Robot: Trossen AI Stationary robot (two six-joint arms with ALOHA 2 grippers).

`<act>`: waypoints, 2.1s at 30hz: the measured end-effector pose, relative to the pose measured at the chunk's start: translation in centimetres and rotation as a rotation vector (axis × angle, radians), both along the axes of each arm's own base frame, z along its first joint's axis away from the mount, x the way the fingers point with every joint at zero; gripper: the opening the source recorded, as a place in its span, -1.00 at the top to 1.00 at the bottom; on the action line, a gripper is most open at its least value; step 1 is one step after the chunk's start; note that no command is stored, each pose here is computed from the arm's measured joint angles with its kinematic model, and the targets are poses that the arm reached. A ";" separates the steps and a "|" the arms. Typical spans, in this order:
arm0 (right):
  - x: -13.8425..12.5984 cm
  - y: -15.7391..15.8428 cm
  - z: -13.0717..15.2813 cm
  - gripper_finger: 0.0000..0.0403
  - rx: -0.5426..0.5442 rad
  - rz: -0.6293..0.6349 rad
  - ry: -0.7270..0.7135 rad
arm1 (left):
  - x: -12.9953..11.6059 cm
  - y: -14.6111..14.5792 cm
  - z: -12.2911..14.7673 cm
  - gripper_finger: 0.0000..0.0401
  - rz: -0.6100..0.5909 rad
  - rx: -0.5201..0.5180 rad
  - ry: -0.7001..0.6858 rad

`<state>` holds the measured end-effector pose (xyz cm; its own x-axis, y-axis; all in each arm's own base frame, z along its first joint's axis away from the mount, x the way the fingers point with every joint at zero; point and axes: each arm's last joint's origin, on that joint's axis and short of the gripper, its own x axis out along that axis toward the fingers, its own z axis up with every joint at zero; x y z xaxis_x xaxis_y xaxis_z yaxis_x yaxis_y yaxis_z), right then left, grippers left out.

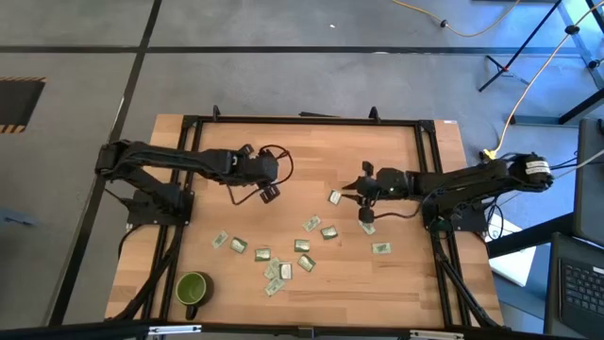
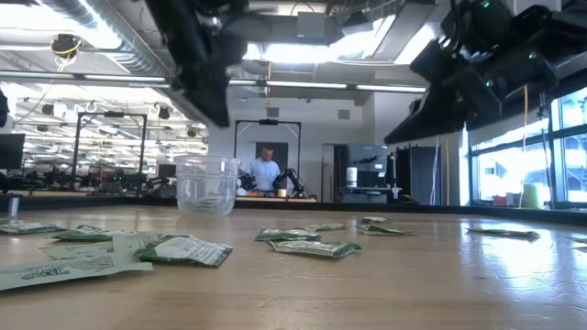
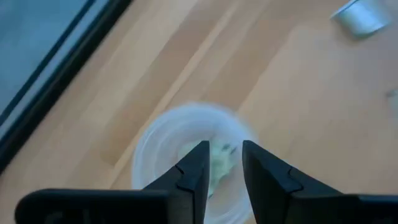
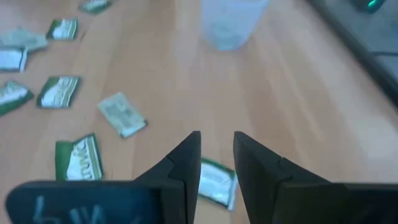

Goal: Pick and place Stevia / Truvia into bins
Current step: Put the green stevia packet into the transparent container

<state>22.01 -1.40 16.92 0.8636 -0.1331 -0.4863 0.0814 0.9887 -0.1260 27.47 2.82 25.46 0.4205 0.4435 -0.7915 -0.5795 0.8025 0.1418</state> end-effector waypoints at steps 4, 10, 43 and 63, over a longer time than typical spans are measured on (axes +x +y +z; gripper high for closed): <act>0.9 0.0 -1.6 0.51 0.015 0.007 0.040 | 0.1 -1.5 1.6 0.58 -0.085 0.056 -0.105; 1.7 -0.1 -4.0 0.51 0.022 0.004 0.117 | 0.1 -3.2 2.5 0.60 -0.134 0.118 -0.164; 5.7 -2.2 -7.0 0.97 0.040 -0.064 0.301 | 1.1 -4.0 1.7 0.62 -0.186 0.053 -0.177; 5.7 -2.2 -1.3 0.97 -0.050 -0.027 0.029 | 1.1 -4.0 1.7 0.65 -0.188 0.054 -0.175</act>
